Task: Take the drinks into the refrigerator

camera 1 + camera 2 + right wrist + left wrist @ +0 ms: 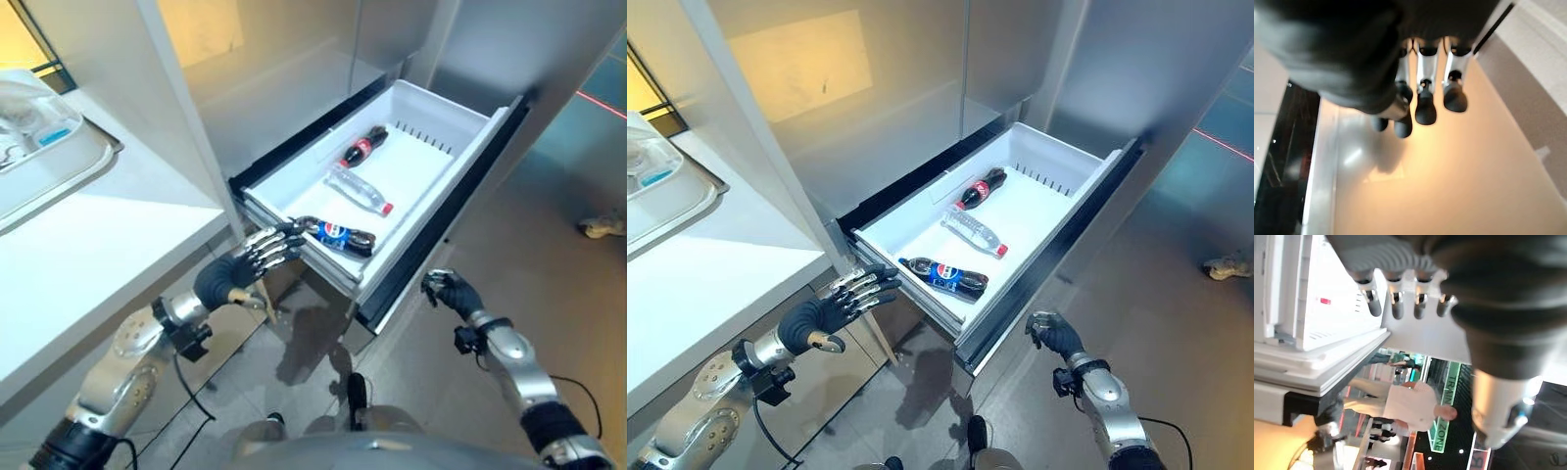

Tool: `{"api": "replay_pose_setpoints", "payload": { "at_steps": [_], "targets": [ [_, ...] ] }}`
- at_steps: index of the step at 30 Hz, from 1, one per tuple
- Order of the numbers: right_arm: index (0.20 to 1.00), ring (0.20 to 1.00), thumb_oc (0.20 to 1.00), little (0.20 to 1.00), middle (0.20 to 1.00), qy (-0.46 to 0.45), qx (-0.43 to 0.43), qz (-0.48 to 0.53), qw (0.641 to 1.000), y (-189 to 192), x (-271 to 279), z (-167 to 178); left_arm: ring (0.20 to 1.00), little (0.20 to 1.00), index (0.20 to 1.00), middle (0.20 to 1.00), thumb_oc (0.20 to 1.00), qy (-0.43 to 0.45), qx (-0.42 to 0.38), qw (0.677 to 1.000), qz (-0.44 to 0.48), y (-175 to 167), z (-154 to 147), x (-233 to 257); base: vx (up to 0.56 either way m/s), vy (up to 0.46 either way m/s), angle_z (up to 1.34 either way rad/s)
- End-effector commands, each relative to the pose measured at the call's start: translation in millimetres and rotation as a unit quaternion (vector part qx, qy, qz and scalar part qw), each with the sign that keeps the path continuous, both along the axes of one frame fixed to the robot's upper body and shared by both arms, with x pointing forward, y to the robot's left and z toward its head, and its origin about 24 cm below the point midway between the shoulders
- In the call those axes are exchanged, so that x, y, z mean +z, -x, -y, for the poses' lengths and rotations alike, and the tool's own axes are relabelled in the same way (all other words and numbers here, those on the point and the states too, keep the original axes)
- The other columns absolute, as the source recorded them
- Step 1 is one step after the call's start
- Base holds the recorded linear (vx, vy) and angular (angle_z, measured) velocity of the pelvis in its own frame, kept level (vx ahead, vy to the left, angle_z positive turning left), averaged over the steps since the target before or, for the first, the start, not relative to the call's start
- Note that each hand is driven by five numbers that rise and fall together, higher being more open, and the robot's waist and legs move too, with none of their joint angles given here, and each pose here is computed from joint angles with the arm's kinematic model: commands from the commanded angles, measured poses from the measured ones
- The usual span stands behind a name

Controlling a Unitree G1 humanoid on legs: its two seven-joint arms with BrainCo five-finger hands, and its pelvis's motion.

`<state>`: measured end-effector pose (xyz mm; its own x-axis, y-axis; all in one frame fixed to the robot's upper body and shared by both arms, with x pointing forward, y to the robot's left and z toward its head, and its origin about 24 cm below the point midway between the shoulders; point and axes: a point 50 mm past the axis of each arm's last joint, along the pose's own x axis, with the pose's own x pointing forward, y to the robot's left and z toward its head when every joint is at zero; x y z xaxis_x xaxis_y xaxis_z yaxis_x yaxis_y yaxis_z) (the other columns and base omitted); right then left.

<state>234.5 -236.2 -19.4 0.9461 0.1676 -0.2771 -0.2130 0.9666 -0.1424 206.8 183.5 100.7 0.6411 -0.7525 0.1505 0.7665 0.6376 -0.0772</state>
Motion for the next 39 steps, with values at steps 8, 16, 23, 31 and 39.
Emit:
{"api": "replay_pose_setpoints", "payload": {
  "at_steps": [8,16,23,31,39],
  "targets": [
    [0.2,0.2,0.2,0.2,0.2,0.016,0.063,0.088,0.994,-48.8,42.8,-24.3,1.0,1.0,1.0,1.0,1.0,0.016,-0.02,0.999,0.045,-3.6,12.2,13.4,0.01,-0.02,0.15],
    [0.2,0.2,0.2,0.2,0.2,0.031,0.124,0.135,0.983,-79.5,73.7,-56.2,1.0,1.0,1.0,1.0,1.0,0.015,-0.035,0.998,0.05,-5.6,19.4,16.6,0.01,-0.019,0.1],
    [0.2,0.2,0.2,0.2,0.2,0.048,0.165,0.169,0.971,-100.3,99.4,-80.9,1.0,1.0,1.0,1.0,1.0,0.017,-0.046,0.998,0.05,-6.3,24.2,18.3,0.01,-0.03,0.18],
    [0.2,0.2,0.2,0.2,0.2,0.061,0.187,0.186,0.963,-116.6,116.5,-101.7,1.0,1.0,1.0,1.0,1.0,0.017,-0.059,0.997,0.048,-6.2,27.6,20.6,0.0,-0.033,0.27],
    [0.2,0.2,0.2,0.2,0.2,0.029,0.19,0.187,0.963,-114.3,115.6,-110.8,1.0,1.0,1.0,1.0,1.0,0.016,-0.055,0.997,0.05,-5.7,28.3,19.8,-0.01,-0.004,0.22]
  ]
}}
